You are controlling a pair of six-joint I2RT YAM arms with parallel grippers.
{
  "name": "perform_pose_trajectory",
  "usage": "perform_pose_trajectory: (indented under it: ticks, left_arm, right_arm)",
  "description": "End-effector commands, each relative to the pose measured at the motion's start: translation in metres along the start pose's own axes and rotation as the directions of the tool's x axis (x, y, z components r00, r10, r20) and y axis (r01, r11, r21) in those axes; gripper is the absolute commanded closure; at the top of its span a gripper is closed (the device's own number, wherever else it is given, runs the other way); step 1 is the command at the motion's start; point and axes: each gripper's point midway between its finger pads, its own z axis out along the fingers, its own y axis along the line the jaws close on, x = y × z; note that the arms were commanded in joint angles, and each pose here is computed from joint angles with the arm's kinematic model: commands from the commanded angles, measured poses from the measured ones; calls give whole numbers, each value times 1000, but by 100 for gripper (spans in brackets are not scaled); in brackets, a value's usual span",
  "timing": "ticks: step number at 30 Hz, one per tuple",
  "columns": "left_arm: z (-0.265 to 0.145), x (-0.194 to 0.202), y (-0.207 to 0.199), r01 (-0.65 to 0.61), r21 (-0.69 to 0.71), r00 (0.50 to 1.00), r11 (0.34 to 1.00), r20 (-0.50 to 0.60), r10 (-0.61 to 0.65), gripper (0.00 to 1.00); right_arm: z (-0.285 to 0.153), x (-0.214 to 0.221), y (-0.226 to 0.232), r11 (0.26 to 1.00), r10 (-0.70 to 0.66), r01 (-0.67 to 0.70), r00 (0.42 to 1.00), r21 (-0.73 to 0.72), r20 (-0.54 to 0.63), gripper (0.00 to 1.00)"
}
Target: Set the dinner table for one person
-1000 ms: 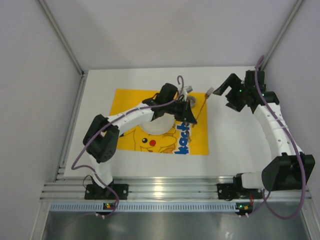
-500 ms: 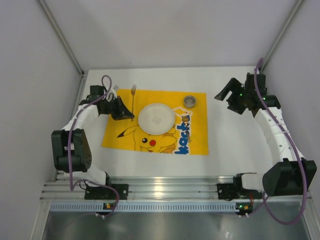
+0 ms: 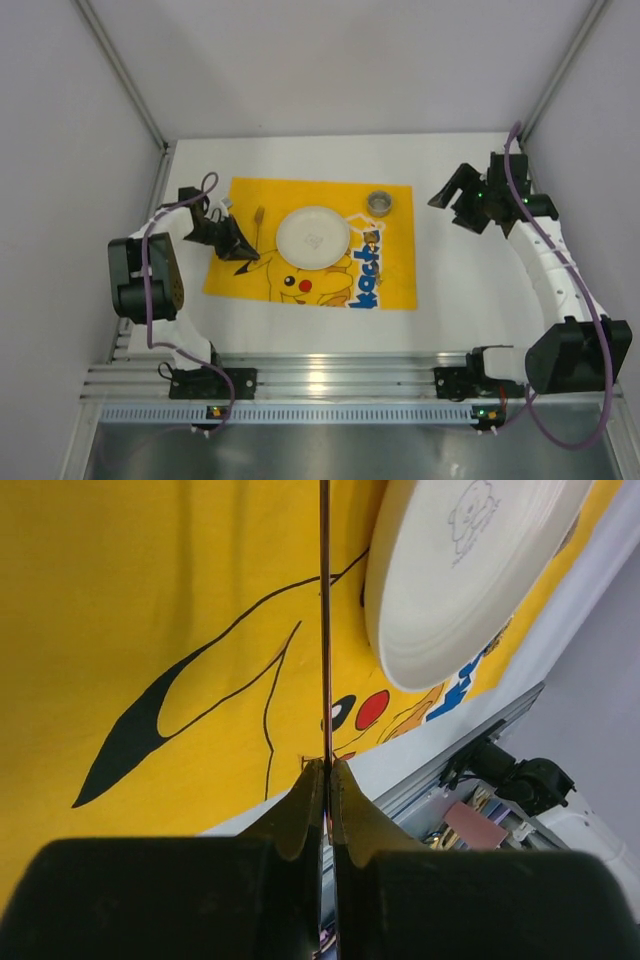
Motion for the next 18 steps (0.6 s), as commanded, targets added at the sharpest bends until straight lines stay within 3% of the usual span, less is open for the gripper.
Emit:
perform_pose_trajectory:
  ticks: [1,7,11,14,15,18]
  left_arm:
    - [1,7,12,11,-46,999,999,-45,-13,100]
    - [5,11,27,41,-117,996,992,-79,-50,97]
    - [2,7,32,39,-163,997,986,-64,-51,73]
    - [-3,2,39,32,-224,998,974,-53,-45,39]
    - [-5,1,41,30,-243,998,970,-51,-44,33]
    - [-18,-10,44,12,-321,1000,947,-20,-20,31]
  right_arm:
    - [-7,-5,7,999,-30,31,999,-34,40,23]
    - [-5,-3,2,999,-34,35,999,-22,36,20]
    - [-3,0,1,999,-35,36,999,-24,28,20]
    - [0,3,-1,999,-39,40,999,-25,16,20]
    - [1,3,-2,999,-37,38,999,-20,14,20]
    - [2,5,-3,999,-44,44,999,-22,7,20]
